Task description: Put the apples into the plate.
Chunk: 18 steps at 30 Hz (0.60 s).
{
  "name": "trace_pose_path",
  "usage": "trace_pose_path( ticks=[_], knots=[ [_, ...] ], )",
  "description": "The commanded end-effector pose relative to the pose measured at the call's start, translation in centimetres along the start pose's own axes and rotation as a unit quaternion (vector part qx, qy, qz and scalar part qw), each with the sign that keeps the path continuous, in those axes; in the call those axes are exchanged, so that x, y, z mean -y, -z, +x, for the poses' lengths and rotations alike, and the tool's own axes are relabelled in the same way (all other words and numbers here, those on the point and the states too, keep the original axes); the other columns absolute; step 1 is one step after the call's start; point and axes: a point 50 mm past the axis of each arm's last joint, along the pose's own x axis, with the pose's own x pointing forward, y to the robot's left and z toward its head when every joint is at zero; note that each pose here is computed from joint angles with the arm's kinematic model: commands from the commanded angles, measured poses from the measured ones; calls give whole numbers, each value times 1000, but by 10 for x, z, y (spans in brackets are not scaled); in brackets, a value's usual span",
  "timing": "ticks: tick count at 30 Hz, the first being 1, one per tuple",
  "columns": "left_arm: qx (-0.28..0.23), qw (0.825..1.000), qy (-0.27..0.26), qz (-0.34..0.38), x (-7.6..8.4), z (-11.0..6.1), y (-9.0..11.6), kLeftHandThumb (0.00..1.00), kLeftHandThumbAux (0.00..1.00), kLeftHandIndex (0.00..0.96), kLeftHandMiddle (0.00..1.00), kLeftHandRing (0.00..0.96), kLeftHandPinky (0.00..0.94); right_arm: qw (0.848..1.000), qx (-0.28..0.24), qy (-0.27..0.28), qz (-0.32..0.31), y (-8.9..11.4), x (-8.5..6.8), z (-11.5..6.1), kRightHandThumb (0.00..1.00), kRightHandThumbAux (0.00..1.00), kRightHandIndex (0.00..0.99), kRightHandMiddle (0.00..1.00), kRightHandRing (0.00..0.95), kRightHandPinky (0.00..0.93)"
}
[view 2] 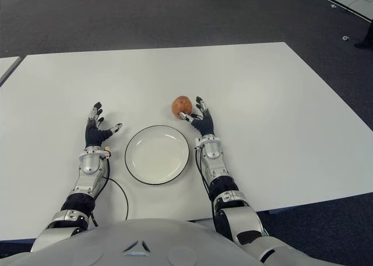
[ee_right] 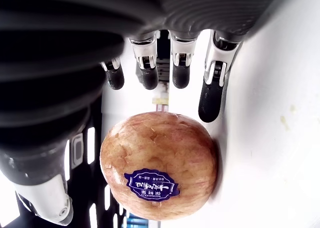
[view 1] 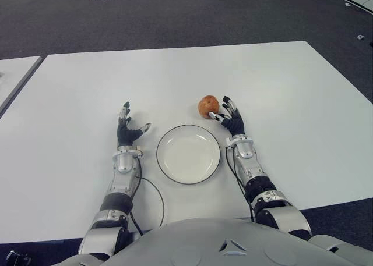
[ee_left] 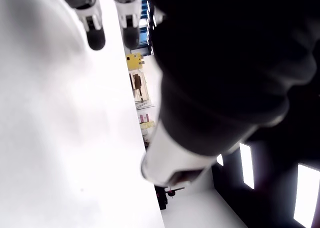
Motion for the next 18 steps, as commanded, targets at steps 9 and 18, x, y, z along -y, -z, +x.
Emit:
trace_pose_path(
  ticks=[9,18],
  knots=[
    [-39,999,7,7,1,-8,14,105,540,0,0,0,30,999,-54,6,-2,22,3,-12,146,721,0,27,66,138],
    [-48,999,7,4,1,-7,15,109,540,0,0,0,27,999,-46,9,-2,20,5,-11,136,710,0,22,60,119]
  ],
)
